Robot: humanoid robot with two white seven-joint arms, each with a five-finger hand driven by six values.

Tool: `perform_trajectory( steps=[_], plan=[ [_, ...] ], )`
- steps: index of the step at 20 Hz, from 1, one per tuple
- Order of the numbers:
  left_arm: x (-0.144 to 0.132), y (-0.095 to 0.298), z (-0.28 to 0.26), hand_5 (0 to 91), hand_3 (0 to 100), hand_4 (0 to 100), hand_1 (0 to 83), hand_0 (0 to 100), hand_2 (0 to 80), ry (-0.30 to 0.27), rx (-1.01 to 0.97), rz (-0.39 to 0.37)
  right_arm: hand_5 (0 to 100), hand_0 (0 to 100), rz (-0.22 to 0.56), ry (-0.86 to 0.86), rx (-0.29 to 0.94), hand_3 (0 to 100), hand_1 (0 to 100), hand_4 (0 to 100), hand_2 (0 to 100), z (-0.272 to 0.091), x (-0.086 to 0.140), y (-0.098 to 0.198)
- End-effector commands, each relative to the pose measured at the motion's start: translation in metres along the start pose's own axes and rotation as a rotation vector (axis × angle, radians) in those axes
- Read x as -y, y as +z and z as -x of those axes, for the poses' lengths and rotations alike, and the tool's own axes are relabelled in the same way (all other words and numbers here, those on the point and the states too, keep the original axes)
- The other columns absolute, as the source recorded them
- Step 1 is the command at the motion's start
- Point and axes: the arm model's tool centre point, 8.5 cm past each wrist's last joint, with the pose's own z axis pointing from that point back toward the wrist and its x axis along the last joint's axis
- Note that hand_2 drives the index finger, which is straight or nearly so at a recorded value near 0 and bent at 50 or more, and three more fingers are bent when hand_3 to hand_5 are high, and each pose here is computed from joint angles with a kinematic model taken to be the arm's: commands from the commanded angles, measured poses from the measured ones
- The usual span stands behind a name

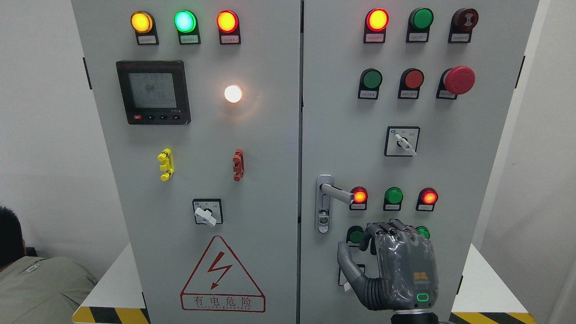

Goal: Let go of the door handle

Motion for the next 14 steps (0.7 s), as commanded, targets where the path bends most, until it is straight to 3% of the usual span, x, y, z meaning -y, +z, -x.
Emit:
perform_trajectory(
  steps=[1,5,7,13,14],
  plan=[
    [0.000,0.000,0.000,0.0,11,0,0.0,0,4.5,0.000,0.005,0.000,52,45,0.106,-0.023,-0.004,75,35,62,55,0.030,0.042,0.010],
    [0.000,0.000,0.000,0.0,11,0,0.0,0,4.6,0.000,0.005,0.000,42,45,0.131,-0.001,-0.010,66,32,56,46,0.050,0.053,0.014],
    [0.000,0.000,0.000,0.0,10,0,0.0,0,4.6,0.000,0.003,0.000,29,45,0.145,-0.037,-0.004,56,31,46,35,0.056,0.057,0.014],
    [0.000,0.000,0.000,0.0,10,0,0.0,0,4.6,0.000,0.005,0.000,15,45,0.163,-0.058,0.006,30,29,32,17,0.064,0.065,0.016],
    [0.000,0.000,0.000,0.0,10,0,0.0,0,4.6,0.000,0.005,0.000,15,45,0.163,-0.058,0.006,30,28,32,17,0.064,0.065,0.016]
  ],
)
